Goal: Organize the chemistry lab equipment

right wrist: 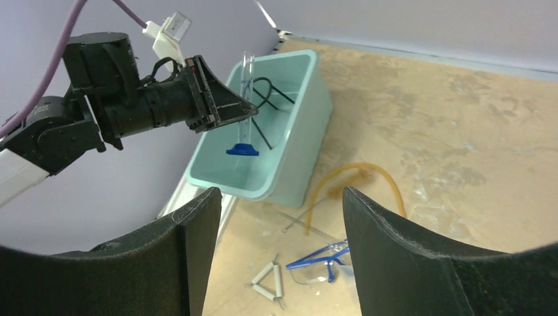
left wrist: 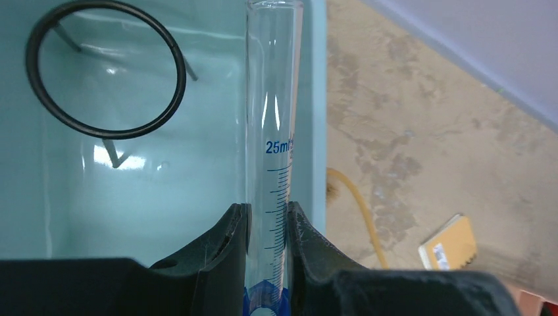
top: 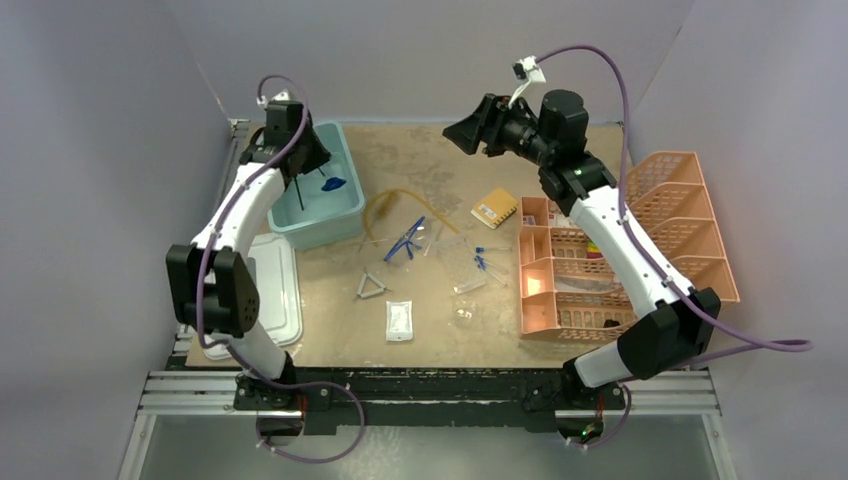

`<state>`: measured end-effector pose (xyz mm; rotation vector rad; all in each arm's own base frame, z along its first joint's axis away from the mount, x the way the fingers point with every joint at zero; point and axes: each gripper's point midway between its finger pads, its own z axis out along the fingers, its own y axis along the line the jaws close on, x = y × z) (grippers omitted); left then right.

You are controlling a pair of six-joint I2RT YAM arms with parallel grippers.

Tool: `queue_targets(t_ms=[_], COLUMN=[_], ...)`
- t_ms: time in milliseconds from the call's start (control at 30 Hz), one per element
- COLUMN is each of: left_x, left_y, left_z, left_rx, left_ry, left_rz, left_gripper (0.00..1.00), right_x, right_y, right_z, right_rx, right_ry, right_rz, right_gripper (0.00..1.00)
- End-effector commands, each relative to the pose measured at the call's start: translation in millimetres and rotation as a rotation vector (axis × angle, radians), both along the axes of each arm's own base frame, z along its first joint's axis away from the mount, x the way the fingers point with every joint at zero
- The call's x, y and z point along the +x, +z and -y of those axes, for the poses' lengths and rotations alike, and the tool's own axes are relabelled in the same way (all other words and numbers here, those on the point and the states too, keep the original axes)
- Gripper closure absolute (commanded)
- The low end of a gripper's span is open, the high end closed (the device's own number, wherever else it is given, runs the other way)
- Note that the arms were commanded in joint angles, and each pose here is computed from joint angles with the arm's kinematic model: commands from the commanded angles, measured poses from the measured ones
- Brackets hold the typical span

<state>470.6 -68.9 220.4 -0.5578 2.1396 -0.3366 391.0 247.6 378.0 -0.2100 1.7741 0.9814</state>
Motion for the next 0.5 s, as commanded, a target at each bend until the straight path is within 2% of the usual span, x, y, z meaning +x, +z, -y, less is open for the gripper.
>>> queue_targets(t_ms=[0, 100, 167, 300, 467], left_x=[16.5, 19.3, 19.3, 24.0, 30.1], left_y=[-17.5, -47.0, -63.0, -87.6, -108.5], left_z=[-1.8, 7.1, 5.4, 7.9, 5.9], left_rx=[0.071, 0.063, 0.063, 0.043, 0.103], left_ry=[-0.043, -0.097, -0.078, -0.058, -0.035], left_rz=[-0.084, -0.17, -0.204, -0.222, -0.236], left_gripper=[1.0, 1.0, 1.0, 1.0, 1.0], right_x=[11.1, 16.1, 19.5, 25.0, 27.9], right_y=[0.3, -4.7, -8.0, -12.9, -18.4], right_z=[11.4, 13.7, 13.5, 13.0, 11.1], right_rx=[-0.065, -0.089, -0.102, -0.117, -0.124], right_ry=[-0.073, -0.088, -0.091, -0.095, -0.089], right_rz=[0.048, 0.051, 0.051, 0.044, 0.038], right_gripper=[0.31, 0.31, 0.31, 0.31, 0.3])
